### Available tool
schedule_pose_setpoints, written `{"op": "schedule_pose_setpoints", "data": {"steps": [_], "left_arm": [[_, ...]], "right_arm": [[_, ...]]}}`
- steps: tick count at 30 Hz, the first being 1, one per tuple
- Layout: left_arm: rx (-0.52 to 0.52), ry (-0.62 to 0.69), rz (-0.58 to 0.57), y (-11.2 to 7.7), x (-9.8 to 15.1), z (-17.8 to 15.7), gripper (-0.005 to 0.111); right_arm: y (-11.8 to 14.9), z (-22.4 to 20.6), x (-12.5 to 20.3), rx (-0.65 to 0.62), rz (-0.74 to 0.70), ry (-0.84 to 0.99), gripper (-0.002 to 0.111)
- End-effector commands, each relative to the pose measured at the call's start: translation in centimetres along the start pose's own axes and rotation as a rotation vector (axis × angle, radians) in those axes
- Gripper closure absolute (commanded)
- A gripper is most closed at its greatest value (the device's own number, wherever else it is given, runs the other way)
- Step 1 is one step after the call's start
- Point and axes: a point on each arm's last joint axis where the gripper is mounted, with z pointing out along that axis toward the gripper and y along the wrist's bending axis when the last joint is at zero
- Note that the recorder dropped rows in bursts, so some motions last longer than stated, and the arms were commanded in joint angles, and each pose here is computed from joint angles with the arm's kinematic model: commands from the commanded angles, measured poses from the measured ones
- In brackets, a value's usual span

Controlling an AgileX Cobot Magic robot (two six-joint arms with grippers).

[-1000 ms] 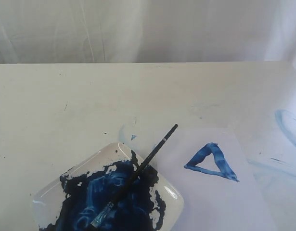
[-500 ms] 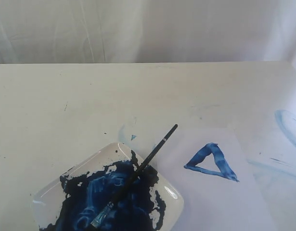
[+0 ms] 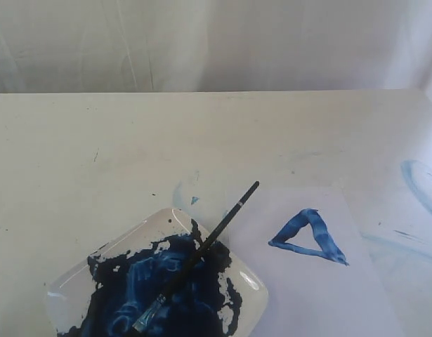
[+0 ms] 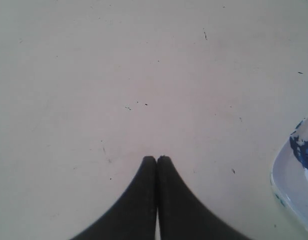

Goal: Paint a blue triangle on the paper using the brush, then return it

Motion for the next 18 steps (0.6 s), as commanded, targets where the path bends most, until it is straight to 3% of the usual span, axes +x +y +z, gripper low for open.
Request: {"op": "schedule_pose_setpoints", "data": {"steps": [1, 18], "left_arm": [[0.008, 0.004, -0.005, -0.05, 0.15, 0.02, 0.107], [0.008, 0.004, -0.005, -0.05, 0.15, 0.02, 0.107]], "right_arm": [[-0.18, -0.03, -0.01, 0.032, 0.009, -0.009, 0.108], [-0.28, -0.03, 0.00, 0.050, 0.016, -0.008, 0.108]]}}
